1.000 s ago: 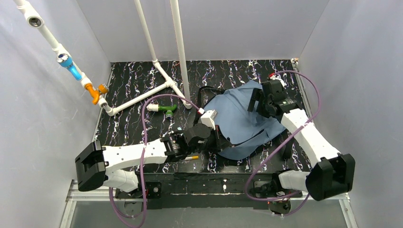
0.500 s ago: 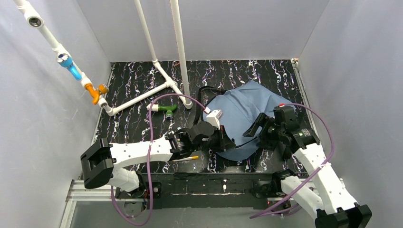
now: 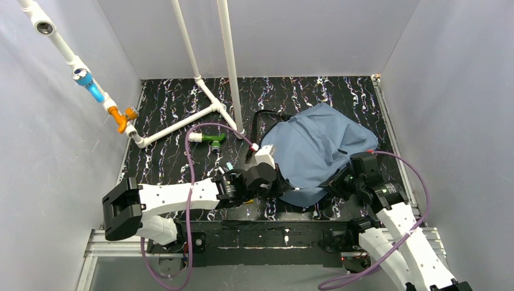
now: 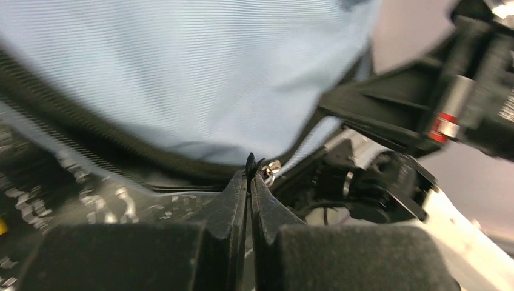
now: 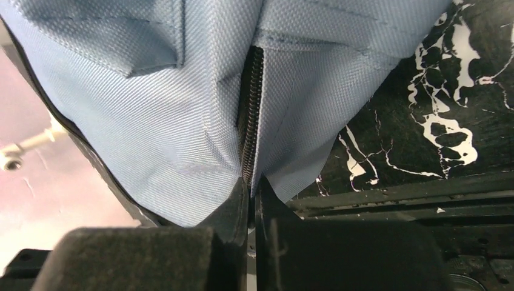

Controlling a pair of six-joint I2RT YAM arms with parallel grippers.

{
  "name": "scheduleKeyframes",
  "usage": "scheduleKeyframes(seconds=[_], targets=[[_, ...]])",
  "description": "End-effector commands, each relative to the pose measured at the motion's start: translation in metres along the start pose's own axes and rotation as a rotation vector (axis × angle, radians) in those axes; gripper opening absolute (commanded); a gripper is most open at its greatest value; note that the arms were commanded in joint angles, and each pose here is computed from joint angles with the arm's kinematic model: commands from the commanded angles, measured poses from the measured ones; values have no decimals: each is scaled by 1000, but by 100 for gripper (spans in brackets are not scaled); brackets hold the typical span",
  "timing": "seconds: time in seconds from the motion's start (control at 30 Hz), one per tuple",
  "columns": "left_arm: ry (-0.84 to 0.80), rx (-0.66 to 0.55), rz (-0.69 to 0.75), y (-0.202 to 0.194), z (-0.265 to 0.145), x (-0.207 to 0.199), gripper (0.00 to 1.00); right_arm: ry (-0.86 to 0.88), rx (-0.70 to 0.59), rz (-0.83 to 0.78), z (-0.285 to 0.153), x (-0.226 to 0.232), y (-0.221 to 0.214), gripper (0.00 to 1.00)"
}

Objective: Pack the student bag
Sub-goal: Zip the student bag at the center of the board.

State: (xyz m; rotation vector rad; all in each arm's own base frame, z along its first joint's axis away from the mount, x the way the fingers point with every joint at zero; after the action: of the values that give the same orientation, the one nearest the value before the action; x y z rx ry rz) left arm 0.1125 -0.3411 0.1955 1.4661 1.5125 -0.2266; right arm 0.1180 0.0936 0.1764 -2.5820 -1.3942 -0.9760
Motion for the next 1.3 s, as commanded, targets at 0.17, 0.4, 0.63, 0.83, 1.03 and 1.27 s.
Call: scheduleKeyframes(seconds=[0.17, 0.4, 0.63, 0.83, 1.03, 1.27], targets=[[461, -387, -117, 94, -66, 116, 0, -327, -278, 4, -9, -39, 25, 1], [202, -298, 90, 118, -41, 74, 0, -407, -357, -205, -27, -38, 45, 1], [-26, -140, 43, 88, -29, 24, 0, 83, -236, -582, -81, 41, 45, 87], [-59, -122, 51, 81, -35, 13, 0, 389, -37, -962, -89, 84, 35, 90], [-65, -99, 17, 75, -38, 17, 0, 421, -2, -1214, -46, 120, 8, 82], [-57, -105, 8, 72, -42, 23, 0, 171, -270, -1621, -9, 122, -39, 74]])
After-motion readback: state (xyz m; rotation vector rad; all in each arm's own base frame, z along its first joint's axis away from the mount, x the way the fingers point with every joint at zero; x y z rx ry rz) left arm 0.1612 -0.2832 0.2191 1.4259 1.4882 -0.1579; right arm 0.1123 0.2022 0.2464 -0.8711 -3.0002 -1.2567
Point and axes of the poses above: each gripper's point midway between its finger pads, its own z axis out along the fingers, its own x axis along the line the jaws close on, y = z × x, the point moved 7 cm from there along -z, back along the fingers, and after that the axes turned 7 degrees about -z, right-handed, at the moved point
